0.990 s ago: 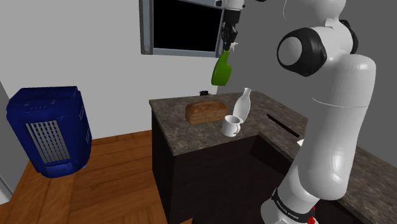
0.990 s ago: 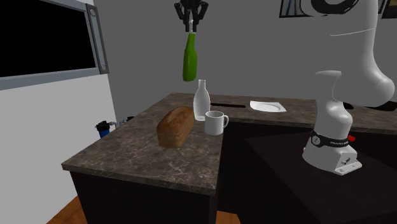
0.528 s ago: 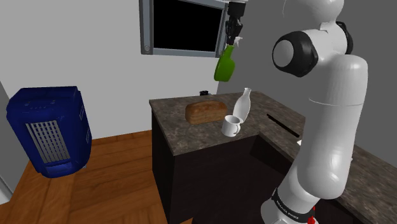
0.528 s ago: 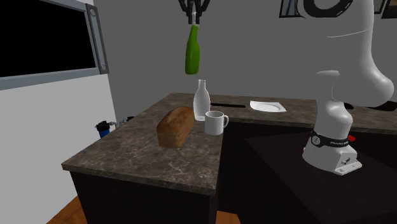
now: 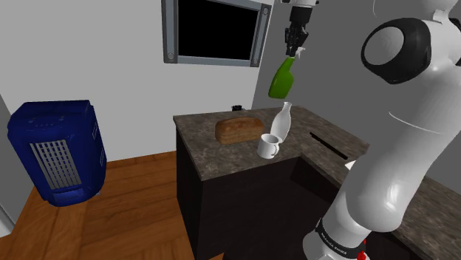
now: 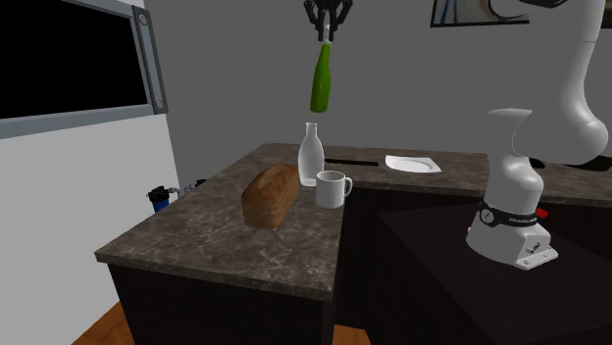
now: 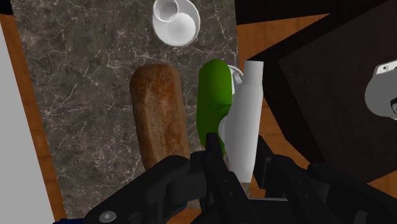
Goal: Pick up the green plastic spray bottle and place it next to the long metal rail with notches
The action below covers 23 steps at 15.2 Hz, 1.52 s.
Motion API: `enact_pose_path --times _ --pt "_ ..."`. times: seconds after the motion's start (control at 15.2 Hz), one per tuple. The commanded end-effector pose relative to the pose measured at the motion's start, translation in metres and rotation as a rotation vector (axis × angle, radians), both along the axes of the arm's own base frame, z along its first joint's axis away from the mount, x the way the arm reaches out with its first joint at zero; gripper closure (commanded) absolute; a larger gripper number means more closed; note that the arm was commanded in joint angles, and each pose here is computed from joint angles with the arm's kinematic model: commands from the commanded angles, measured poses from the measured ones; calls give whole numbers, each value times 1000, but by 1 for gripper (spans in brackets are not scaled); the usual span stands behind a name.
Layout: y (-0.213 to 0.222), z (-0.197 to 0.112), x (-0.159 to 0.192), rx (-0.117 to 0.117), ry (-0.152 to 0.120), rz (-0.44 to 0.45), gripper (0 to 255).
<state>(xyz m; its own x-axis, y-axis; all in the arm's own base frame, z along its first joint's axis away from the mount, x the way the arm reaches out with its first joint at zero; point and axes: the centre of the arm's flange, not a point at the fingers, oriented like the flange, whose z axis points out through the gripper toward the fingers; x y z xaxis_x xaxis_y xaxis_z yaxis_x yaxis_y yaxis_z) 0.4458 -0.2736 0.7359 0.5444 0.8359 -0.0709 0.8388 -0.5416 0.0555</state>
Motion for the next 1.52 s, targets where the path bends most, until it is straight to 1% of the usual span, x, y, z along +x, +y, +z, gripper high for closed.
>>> enact_pose_path --times 0.0,1.45 --pt "-13 0 -25 0 1 2 255" --pt "-158 1 -277 0 1 2 255"
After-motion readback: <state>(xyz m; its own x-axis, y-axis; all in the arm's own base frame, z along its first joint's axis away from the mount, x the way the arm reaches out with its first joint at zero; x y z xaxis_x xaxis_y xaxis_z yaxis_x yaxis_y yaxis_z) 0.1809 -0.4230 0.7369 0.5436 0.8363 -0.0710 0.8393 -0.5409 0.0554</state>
